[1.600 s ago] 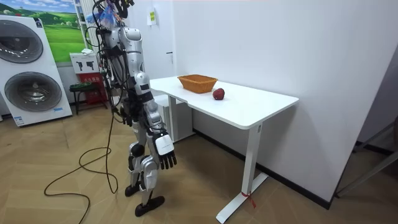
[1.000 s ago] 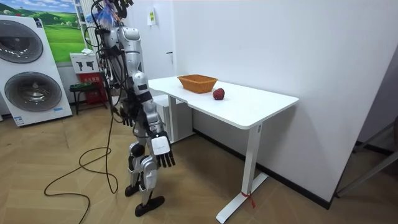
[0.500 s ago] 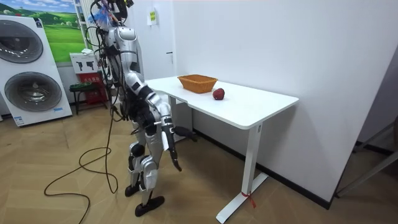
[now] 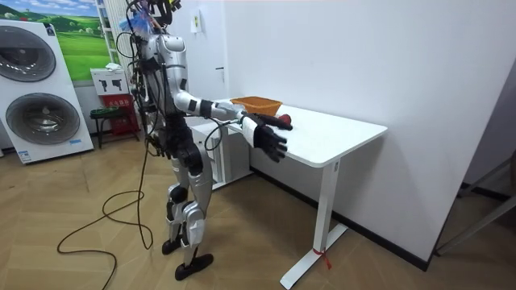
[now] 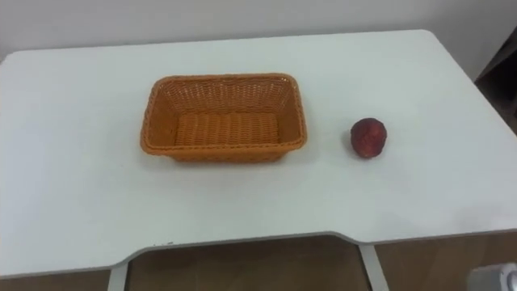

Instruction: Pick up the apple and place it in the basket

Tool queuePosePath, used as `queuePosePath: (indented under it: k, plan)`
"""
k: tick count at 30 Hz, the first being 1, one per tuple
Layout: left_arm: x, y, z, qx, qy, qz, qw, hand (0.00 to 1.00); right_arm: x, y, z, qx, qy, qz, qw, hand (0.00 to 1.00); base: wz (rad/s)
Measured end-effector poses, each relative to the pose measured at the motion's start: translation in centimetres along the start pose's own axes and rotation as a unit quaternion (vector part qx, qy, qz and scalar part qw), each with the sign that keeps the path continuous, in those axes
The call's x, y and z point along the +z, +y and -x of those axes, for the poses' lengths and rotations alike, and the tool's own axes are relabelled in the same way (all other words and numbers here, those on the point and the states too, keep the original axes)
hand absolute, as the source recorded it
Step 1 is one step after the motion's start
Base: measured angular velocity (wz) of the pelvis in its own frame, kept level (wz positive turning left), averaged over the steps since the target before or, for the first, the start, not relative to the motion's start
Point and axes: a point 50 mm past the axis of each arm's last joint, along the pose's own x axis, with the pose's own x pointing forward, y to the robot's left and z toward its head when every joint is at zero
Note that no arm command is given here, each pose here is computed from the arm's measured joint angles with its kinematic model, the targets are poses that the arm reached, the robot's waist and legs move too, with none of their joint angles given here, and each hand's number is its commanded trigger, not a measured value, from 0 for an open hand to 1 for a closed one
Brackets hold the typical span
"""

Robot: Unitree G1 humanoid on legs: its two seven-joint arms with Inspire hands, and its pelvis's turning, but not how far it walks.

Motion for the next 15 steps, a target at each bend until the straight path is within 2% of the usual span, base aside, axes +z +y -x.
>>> queuePosePath:
  k: [3,6,15]
  plan:
    - [0.6,-0.1,0.0,-0.005,-0.013,-0.012,1.000,0.00,1.7,1.7,1.4,0.056,-0.036,-0.023,0.998,0.00,0.00]
    - [0.9,-0.2,-0.1,-0.011,-0.019,-0.014,1.000,0.00,2.2,2.7,2.5,0.095,-0.067,-0.013,0.993,0.00,0.00]
    - [0.9,-0.4,0.0,-0.020,-0.021,-0.029,0.999,0.00,3.6,6.3,4.5,0.217,-0.108,-0.014,0.970,0.00,0.09]
